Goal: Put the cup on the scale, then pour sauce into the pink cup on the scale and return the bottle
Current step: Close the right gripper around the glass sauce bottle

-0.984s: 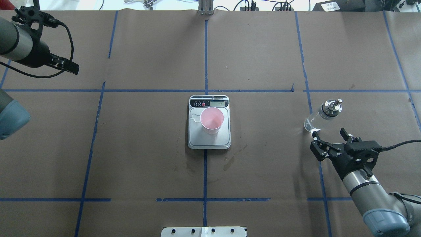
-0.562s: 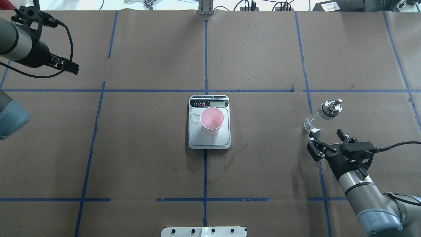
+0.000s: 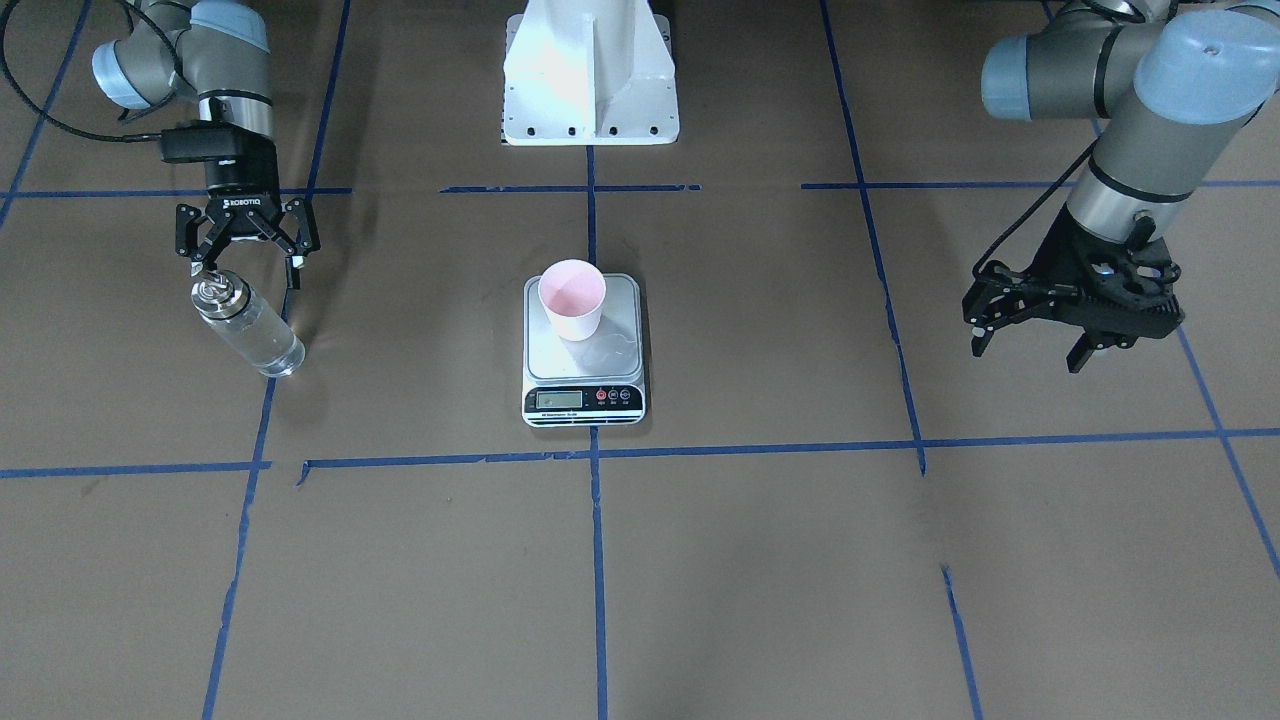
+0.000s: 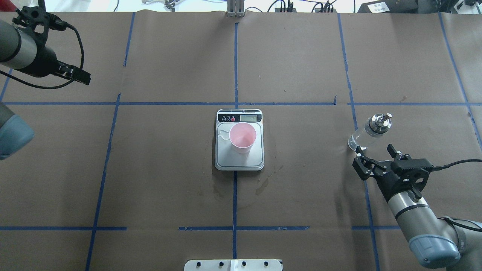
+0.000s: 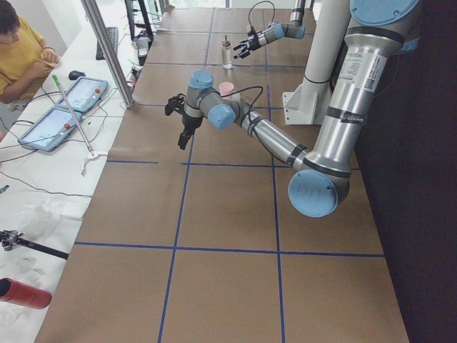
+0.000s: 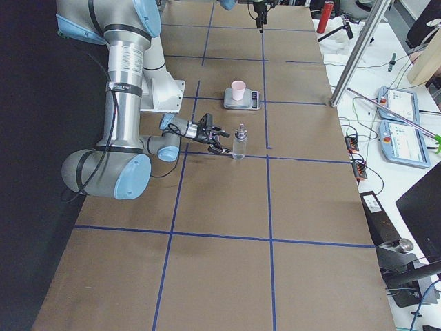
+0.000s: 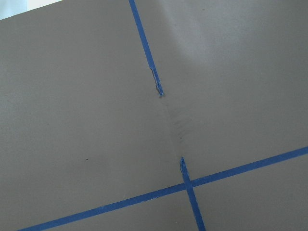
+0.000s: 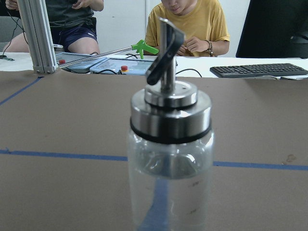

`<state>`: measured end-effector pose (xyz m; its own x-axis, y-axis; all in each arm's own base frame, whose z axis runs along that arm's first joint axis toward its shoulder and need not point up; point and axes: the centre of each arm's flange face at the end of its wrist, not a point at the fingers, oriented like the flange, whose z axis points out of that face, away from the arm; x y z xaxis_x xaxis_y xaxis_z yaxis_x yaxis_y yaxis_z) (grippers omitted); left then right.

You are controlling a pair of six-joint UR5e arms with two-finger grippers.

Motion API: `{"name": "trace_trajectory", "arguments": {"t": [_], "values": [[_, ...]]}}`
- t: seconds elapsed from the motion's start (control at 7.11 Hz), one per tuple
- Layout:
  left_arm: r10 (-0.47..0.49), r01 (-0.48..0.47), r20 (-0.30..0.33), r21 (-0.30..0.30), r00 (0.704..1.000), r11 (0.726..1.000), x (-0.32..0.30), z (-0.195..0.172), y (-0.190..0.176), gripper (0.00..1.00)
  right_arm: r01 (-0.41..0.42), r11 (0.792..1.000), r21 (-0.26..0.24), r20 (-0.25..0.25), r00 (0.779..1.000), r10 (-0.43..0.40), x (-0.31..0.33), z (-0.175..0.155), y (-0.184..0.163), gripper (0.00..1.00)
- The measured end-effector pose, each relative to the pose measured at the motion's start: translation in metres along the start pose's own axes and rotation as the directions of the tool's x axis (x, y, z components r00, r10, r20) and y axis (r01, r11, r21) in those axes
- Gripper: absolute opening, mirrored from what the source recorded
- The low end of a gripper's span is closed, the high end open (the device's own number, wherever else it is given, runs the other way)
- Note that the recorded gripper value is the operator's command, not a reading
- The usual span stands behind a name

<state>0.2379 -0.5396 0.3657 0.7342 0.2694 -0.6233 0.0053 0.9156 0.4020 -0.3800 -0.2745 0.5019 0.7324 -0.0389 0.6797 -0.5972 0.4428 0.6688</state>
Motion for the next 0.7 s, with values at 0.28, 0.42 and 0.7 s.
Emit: {"name": "trace_trajectory", "arguments": {"t": [0.28,0.42,0.7], "values": [[0.000,0.000,-0.001,0.001,1.000,1.000,0.000,-0.001,0.000,1.00,-0.008,1.000,0.011,-0.008,1.000,0.008,-0.012,0.016,0.004,0.99],[0.000,0.000,-0.001,0.002,1.000,1.000,0.001,-0.002,0.000,1.00,-0.005,1.000,0.014,-0.015,1.000,0.006,-0.016,0.023,0.009,0.99],[0.001,-0.001,-0.002,0.009,1.000,1.000,0.002,-0.006,0.000,1.00,0.006,1.000,0.012,-0.026,1.000,-0.006,-0.013,0.030,0.014,0.99]]}}
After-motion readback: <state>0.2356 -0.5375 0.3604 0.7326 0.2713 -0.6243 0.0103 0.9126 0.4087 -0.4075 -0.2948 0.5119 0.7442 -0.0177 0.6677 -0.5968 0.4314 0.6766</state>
